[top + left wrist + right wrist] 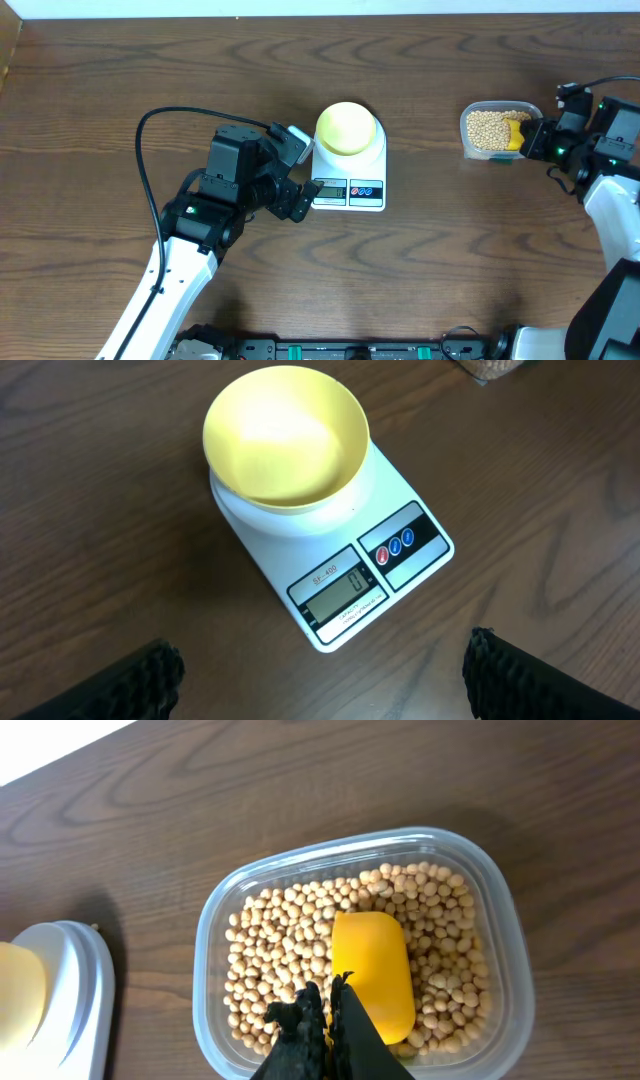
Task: Scoop item into bowl and weigh 50g on scale
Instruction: 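Drag the scoop through the soybeans to fill it, right gripper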
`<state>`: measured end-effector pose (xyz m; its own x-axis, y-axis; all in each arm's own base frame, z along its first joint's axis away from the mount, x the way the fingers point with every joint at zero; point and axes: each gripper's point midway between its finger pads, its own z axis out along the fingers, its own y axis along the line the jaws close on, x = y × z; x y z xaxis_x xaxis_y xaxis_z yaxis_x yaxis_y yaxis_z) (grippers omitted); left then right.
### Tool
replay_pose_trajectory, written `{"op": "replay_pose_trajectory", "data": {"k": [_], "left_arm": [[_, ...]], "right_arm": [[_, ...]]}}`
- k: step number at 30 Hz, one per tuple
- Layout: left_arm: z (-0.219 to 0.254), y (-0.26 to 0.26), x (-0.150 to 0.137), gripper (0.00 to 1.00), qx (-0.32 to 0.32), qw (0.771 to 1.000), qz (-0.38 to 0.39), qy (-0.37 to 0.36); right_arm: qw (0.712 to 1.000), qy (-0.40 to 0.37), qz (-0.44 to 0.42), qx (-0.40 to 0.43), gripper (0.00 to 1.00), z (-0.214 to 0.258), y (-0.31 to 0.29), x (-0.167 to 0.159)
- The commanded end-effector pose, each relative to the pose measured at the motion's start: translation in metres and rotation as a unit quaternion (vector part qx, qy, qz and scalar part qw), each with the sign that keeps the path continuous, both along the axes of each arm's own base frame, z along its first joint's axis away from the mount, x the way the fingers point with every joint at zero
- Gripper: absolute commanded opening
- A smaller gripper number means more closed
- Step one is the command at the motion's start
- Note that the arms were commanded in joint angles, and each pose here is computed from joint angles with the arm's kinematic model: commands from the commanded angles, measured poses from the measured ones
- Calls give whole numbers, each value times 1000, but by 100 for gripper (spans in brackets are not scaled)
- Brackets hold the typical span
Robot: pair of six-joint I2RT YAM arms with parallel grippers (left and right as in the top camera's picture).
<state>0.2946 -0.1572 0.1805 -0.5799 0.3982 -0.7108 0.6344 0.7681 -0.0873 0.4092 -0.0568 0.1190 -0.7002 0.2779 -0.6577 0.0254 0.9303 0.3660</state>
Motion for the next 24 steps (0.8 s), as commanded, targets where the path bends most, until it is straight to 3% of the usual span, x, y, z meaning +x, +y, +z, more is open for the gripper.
{"op": "replay_pose_trajectory", "data": {"k": [1, 12, 24], "left_arm": [[3, 0, -1, 91, -7, 1000, -1, -3], [3, 0, -1, 91, -7, 1000, -1, -3], [3, 0, -1, 91, -7, 1000, -1, -3]], "right_arm": [[999, 23, 6, 45, 1, -16, 6, -1], [987, 47, 8, 156, 1, -46, -6, -9], [985, 38, -5, 170, 1, -43, -21, -12]]}}
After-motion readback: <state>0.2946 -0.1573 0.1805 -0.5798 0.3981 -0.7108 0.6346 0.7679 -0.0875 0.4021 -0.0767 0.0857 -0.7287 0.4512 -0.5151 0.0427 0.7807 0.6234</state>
